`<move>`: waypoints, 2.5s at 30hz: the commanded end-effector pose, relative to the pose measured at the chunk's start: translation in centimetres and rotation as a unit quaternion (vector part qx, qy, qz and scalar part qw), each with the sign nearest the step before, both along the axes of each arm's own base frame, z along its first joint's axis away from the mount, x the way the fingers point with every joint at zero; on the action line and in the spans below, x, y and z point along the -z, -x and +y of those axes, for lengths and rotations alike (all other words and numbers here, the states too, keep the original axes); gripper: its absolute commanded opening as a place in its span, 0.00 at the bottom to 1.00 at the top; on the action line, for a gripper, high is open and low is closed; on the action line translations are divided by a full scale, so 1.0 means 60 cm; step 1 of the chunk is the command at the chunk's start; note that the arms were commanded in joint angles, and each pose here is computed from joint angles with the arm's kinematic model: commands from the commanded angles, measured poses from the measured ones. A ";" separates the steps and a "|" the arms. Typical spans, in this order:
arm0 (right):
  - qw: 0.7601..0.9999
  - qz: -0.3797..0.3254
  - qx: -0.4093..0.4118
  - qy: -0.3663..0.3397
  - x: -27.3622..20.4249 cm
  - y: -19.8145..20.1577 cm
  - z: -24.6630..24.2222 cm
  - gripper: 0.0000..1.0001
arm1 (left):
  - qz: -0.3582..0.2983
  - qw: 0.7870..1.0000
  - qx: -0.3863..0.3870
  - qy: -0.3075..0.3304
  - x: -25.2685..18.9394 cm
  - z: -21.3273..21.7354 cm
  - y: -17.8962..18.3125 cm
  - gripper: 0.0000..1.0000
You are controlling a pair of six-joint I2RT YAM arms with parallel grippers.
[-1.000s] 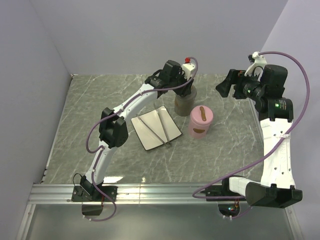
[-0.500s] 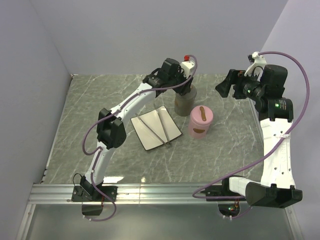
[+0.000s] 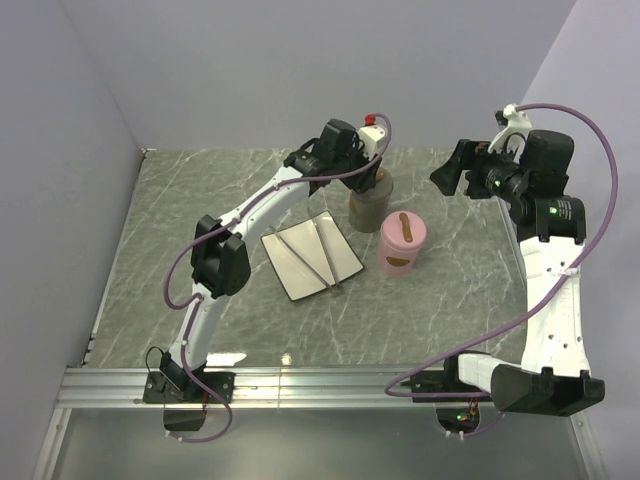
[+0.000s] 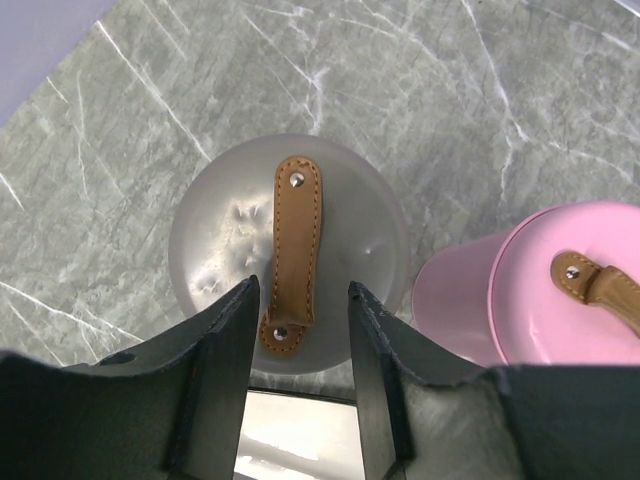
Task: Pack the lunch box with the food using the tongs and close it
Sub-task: Close the box lid on the packing box.
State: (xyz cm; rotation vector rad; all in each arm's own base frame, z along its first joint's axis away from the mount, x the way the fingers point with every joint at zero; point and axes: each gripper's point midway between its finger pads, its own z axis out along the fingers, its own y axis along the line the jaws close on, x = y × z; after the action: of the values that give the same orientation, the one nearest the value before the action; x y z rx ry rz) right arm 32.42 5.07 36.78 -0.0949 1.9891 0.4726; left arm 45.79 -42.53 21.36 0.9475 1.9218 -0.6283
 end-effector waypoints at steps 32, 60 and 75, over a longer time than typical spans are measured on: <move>1.000 -0.020 -0.006 0.004 0.002 0.014 0.003 0.95 | -0.052 0.999 0.002 0.009 -0.081 0.003 0.008 0.00; 1.000 -0.021 -0.010 0.003 0.008 0.018 0.006 0.93 | -0.037 0.999 0.005 -0.021 -0.011 -0.017 -0.005 0.01; 1.000 -0.024 -0.014 -0.002 0.005 0.021 0.009 0.91 | -0.093 0.996 -0.008 0.003 -0.126 0.008 0.007 0.00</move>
State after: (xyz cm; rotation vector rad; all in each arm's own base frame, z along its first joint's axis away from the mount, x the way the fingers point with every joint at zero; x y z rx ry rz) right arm 31.34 5.47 35.18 -0.1024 2.0006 0.4950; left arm 46.30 -42.70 21.89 0.9770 1.8897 -0.5330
